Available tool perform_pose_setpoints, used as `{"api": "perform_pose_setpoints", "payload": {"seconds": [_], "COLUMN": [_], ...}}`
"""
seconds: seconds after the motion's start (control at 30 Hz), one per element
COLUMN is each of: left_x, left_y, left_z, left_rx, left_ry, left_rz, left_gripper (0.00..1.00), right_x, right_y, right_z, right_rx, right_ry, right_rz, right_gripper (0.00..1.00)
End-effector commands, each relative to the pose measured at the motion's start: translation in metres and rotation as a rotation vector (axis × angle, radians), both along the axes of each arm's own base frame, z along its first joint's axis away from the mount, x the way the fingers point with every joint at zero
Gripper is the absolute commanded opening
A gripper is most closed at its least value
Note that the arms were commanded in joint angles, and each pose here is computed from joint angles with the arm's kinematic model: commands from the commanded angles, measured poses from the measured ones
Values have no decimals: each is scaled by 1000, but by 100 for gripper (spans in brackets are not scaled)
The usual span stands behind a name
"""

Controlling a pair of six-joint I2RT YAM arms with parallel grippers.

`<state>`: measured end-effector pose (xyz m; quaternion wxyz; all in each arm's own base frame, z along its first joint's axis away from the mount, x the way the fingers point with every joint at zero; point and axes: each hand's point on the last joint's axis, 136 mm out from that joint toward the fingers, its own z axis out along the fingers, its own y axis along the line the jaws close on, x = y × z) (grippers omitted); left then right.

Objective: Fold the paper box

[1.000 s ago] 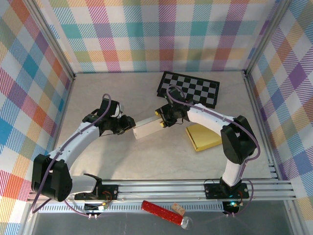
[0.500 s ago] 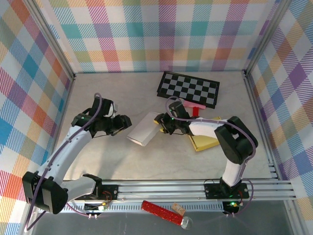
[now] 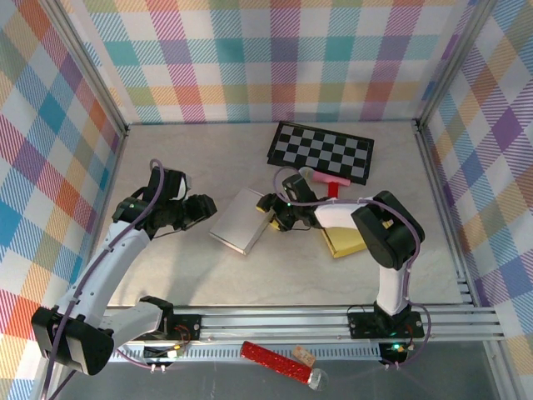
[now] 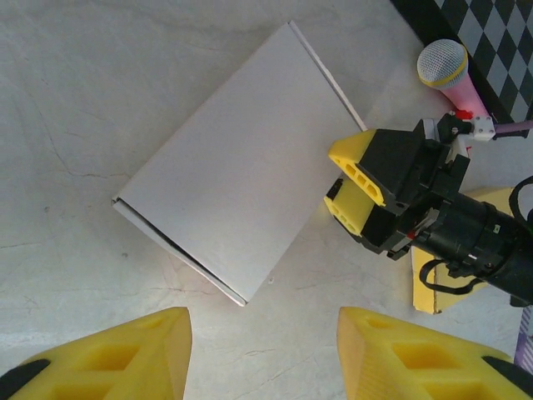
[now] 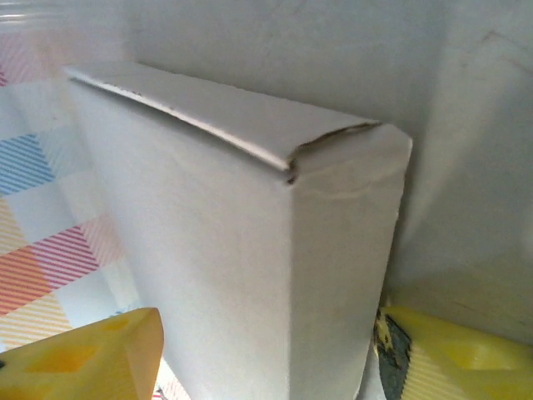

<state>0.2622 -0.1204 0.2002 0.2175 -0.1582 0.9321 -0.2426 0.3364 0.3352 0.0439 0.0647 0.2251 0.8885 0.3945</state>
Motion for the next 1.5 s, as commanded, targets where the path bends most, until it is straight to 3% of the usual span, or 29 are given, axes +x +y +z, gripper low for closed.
{"api": "perform_pose_setpoints", "payload": {"seconds": [0.0,0.07,0.13,0.2,0.23,0.37,0.57,0.63,0.67,0.73,0.87,1.0,1.17,1.27,1.47], "left_x": [6,9,13,16,17,18,15,14,14,14,17,25,28,29,32], "left_y": [5,4,3,5,9,26,42,48,53,59,62,70,112,122,107], "left_z": [8,10,14,21,25,33,9,-2,-9,-19,-26,-27,-28,-29,-40], "left_rx": [12,9,7,20,38,123,207,226,240,262,281,345,507,554,558], "left_ry": [-24,-38,-65,-110,-139,-246,-260,-253,-241,-224,-245,-273,-269,-290,-259], "left_rz": [15,16,11,10,12,37,60,86,113,145,149,155,361,401,265], "left_gripper": [49,48,48,49,50,61,66,78,100,100,100,100,100,100,100], "right_x": [-30,-44,-44,-34,-28,-16,-40,-45,-45,-52,-56,-41,-15,5,42], "right_y": [-48,-82,-102,-115,-121,-157,-282,-308,-315,-323,-335,-326,-317,-308,-303], "right_z": [-6,4,26,61,84,169,226,218,209,191,153,108,74,77,73], "right_rx": [-248,-395,-466,-496,-501,-595,-1033,-1075,-1103,-1170,-1247,-1209,-1173,-1113,-1048], "right_ry": [159,230,182,55,-34,-423,-669,-719,-773,-845,-819,-789,-856,-930,-949], "right_rz": [-46,-114,-138,-137,-127,-80,-282,-328,-323,-297,-273,-212,-174,-166,-93], "right_gripper": [73,76,77,80,97,99,99,99,99,99,99,99,99,99,99]}}
